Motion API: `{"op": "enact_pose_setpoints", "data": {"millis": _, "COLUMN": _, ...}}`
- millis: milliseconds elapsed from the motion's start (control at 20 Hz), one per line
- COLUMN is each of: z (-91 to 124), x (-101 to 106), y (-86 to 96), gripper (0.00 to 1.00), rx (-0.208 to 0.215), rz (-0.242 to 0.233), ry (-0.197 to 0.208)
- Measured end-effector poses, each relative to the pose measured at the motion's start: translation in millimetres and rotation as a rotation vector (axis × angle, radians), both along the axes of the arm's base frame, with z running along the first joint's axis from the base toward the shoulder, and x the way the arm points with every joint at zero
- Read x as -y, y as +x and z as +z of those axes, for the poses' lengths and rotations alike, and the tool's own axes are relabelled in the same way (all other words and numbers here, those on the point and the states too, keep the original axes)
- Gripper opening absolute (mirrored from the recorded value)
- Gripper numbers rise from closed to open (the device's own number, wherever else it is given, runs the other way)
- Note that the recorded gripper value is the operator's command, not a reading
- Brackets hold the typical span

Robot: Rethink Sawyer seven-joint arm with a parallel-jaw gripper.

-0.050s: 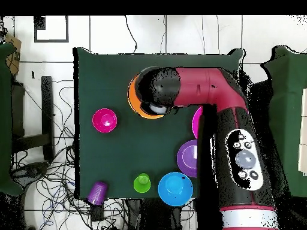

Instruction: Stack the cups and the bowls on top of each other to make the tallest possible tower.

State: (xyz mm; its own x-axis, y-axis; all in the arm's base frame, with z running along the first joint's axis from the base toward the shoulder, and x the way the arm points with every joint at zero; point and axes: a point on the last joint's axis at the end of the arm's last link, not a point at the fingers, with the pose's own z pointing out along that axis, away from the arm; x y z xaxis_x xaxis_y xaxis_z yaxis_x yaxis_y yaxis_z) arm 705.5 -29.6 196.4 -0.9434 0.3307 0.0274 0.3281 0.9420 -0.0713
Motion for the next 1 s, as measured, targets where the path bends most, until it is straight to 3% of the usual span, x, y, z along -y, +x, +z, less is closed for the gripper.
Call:
{"op": "enact_pose_setpoints", "data": {"millis": 500, "z": -12.9, "x": 24.2, "y": -22.7, "gripper": 1.0, "rx": -0.045, "rz": 0.012, "ry": 0.015}}
{"op": "enact_pose_setpoints", "data": {"millis": 1000, "z": -29.3, "x": 8.4, "y": -67.7, "gripper": 1.0, "rx": -0.133, "rz": 0.053, "ry": 0.037}}
